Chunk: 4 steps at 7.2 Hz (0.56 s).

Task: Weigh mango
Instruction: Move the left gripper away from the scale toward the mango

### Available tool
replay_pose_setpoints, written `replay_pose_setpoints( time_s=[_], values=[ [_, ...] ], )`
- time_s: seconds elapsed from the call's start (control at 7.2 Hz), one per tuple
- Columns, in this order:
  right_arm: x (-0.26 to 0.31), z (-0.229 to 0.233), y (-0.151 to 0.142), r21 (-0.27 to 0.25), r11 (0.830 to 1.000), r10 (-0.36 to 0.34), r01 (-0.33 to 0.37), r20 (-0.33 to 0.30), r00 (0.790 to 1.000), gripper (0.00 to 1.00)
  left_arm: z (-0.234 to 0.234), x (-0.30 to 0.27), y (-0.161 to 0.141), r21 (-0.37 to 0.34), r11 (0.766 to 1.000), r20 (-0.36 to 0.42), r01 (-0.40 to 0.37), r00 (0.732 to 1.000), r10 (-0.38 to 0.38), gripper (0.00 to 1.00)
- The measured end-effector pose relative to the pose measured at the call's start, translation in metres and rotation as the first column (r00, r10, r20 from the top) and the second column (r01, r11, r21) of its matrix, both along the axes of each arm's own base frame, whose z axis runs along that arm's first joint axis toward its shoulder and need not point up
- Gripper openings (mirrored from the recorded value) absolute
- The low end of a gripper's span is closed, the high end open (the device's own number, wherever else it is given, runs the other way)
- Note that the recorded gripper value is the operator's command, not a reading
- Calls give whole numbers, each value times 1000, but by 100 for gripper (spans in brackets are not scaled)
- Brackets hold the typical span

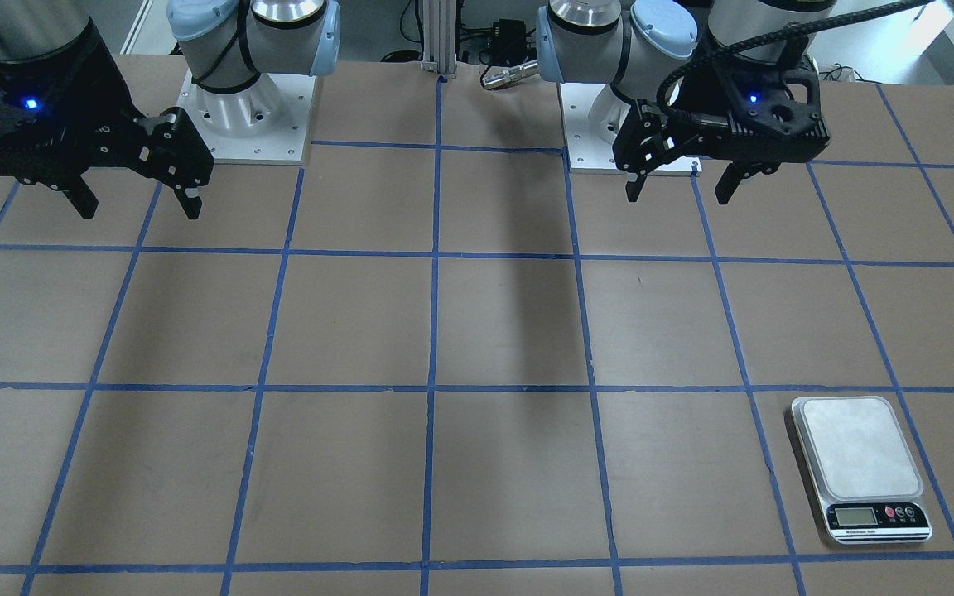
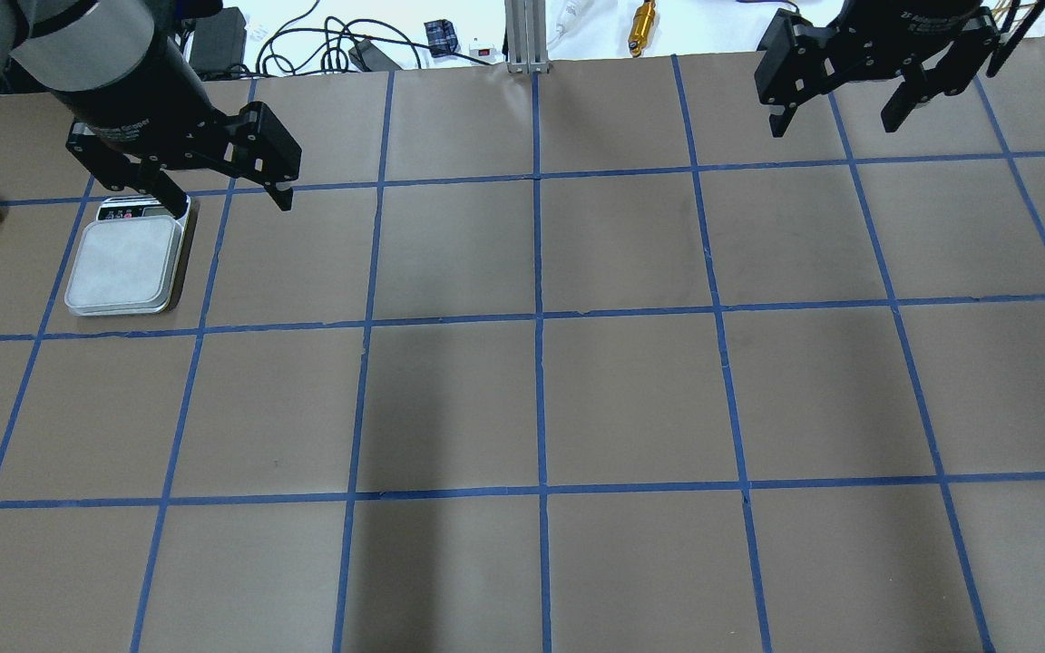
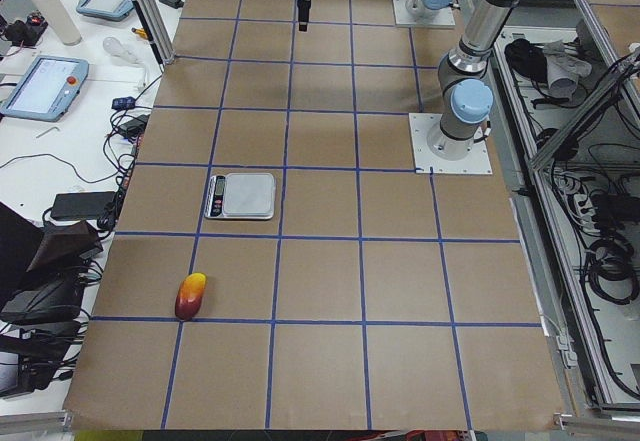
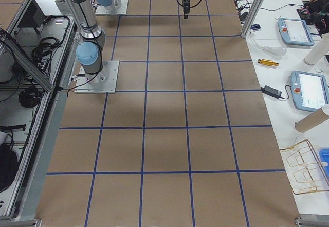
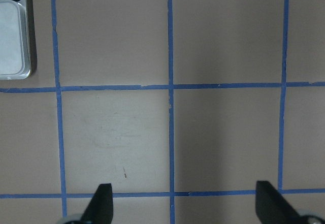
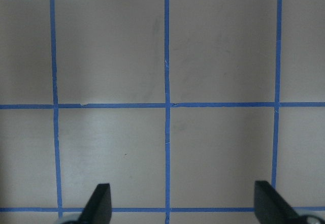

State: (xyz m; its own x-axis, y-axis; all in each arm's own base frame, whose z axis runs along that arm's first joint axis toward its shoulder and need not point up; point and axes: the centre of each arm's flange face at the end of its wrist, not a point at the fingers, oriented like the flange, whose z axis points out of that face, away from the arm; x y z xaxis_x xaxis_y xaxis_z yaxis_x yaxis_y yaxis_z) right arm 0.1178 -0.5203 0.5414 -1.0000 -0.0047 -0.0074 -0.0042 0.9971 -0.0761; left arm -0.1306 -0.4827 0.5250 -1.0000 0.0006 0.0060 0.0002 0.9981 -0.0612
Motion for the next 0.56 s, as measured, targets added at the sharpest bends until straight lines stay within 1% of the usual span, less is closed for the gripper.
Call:
replay_pose_setpoints(
  time_s=[0.56],
  values=[
    [0, 0, 0, 0, 1000, 0, 0, -1, 1000, 100, 0, 2, 0, -1, 1000, 0, 8, 1000, -8, 100]
  ],
)
